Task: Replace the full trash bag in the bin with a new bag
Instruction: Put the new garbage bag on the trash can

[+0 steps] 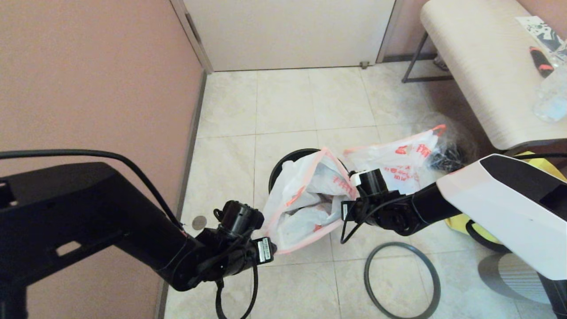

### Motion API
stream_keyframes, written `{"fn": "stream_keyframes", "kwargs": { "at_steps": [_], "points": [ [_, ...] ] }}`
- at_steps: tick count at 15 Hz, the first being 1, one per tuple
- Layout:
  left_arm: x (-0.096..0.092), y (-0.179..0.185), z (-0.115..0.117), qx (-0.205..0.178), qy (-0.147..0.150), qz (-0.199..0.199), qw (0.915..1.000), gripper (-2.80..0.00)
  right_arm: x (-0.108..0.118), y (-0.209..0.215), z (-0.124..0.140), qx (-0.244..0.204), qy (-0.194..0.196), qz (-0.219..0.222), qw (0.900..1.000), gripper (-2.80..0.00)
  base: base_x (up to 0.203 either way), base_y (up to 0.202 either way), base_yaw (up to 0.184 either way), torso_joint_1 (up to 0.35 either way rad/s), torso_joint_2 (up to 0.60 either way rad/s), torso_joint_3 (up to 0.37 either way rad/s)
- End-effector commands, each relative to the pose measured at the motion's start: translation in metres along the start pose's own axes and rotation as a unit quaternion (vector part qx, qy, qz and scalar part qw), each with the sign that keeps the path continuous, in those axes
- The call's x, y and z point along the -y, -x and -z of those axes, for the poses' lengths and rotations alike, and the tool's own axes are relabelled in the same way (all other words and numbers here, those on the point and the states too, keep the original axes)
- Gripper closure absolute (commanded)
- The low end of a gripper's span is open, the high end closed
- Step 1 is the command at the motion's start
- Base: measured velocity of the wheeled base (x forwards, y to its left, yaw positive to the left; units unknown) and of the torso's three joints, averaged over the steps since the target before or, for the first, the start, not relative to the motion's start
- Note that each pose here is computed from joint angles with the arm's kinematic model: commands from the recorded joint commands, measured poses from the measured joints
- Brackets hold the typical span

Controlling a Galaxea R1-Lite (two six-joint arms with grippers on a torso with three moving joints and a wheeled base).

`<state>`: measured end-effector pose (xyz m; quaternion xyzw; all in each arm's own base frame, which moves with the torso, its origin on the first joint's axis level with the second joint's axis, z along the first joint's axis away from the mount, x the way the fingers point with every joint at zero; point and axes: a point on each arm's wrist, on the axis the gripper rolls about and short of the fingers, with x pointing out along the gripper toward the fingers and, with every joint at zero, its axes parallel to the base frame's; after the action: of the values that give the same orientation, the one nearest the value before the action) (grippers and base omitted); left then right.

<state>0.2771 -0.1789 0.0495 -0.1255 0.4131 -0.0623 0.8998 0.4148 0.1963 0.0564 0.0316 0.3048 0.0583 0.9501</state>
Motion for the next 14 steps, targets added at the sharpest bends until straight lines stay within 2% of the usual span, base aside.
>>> {"fn": "stream_keyframes", "kwargs": {
  "at_steps": [1, 3, 5, 7, 10, 12, 14],
  "points": [
    [0.013, 0.035, -0.004, 0.013, 0.007, 0.038, 0.9992, -2.8, 0.0, 0.001, -0.001, 0.002, -0.001, 0.0, 1.0, 0.0, 0.0, 0.0, 0.0, 0.0, 0.0, 0.0],
    [0.028, 0.059, 0.0, 0.009, 0.015, 0.065, 0.9977, -2.8, 0.0, -0.001, 0.001, 0.0, -0.001, 0.001, 1.0, 0.0, 0.0, 0.0, 0.0, 0.0, 0.0, 0.0],
    [0.032, 0.063, -0.001, 0.033, 0.03, 0.05, 0.9978, -2.8, -0.002, -0.004, 0.005, -0.003, 0.002, 0.006, 1.0, 0.0, 0.0, 0.0, 0.0, 0.0, 0.0, 0.0],
    [0.026, 0.047, 0.0, 0.05, 0.036, 0.003, 0.9981, -2.8, -0.004, -0.007, 0.009, -0.004, 0.005, 0.015, 1.0, 0.0, 0.0, 0.0, 0.0, 0.0, 0.0, 0.0],
    [0.015, 0.016, -0.001, 0.064, 0.041, -0.034, 0.9965, -2.8, -0.006, -0.007, 0.011, -0.005, 0.008, 0.013, 1.0, 0.0, 0.0, 0.0, 0.0, 0.0, 0.0, 0.0],
    [0.002, -0.018, 0.004, 0.063, 0.025, -0.071, 0.9952, -2.8, -0.006, -0.009, 0.013, -0.007, 0.008, 0.014, 1.0, 0.0, 0.0, 0.0, 0.0, 0.0, 0.0, 0.0],
    [-0.014, -0.051, -0.002, 0.08, 0.027, -0.097, 0.9917, -2.8, -0.006, -0.012, 0.015, -0.009, 0.008, 0.015, 1.0, 0.0, 0.0, 0.0, 0.0, 0.0, 0.0, 0.0]
  ]
}}
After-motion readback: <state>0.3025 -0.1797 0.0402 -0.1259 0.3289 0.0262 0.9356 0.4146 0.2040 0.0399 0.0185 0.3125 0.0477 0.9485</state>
